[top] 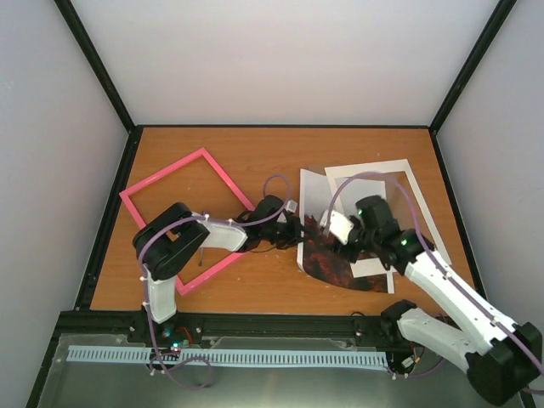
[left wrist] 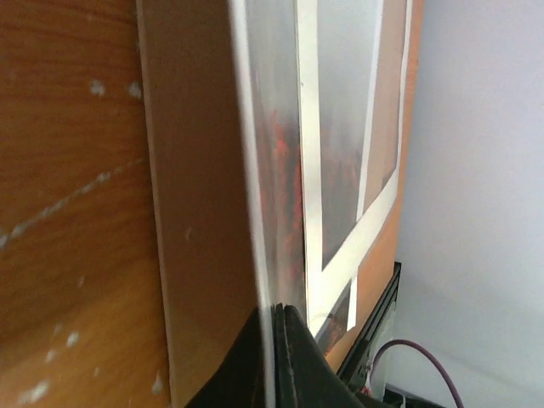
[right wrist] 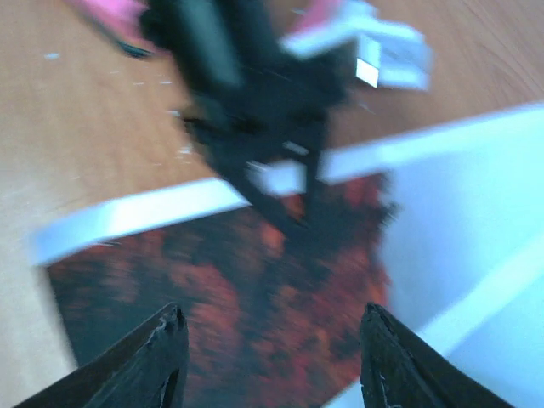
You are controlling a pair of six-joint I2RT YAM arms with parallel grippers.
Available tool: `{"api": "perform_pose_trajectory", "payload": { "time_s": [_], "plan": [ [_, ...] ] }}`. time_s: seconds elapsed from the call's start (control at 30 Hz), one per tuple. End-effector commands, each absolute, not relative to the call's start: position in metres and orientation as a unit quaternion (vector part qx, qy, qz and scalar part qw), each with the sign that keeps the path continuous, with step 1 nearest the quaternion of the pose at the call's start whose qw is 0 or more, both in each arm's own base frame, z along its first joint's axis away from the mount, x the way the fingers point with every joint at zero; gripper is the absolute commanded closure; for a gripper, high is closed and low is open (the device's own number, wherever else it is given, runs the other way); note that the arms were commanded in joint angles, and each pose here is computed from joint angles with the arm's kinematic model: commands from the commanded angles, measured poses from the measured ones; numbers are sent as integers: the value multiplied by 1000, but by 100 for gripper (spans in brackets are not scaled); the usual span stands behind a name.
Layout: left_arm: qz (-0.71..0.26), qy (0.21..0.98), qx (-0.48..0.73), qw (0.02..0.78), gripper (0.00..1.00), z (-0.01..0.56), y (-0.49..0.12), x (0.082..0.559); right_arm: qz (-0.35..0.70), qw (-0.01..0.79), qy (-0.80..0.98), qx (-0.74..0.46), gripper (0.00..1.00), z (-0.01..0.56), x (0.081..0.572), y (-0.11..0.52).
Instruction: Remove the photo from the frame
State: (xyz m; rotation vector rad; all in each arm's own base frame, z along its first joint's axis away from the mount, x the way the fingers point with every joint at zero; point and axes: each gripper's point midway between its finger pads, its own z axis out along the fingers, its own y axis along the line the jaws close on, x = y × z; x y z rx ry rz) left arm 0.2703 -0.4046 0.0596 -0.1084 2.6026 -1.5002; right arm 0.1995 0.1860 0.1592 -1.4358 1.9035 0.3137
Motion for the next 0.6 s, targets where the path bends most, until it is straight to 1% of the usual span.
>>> {"api": "perform_pose_trajectory", "payload": {
  "time_s": [0.0,0.13,0.27,0.4,0.57],
  "plan": [
    [-504,856,-20,113,99,93,-387,267,157,382,774,-480,46,174,243,163],
    [-478,866,-3,145,99,112,-364,257,120,371,829,-401,48,157,286,127],
    [-420,887,-1,193,99,136,-326,249,106,357,859,-353,48,147,303,106],
    [-358,897,-11,260,99,173,-279,245,89,369,870,-314,48,161,309,91],
    [-323,876,-12,359,99,246,-234,243,124,392,877,-251,44,201,309,85]
  ]
}}
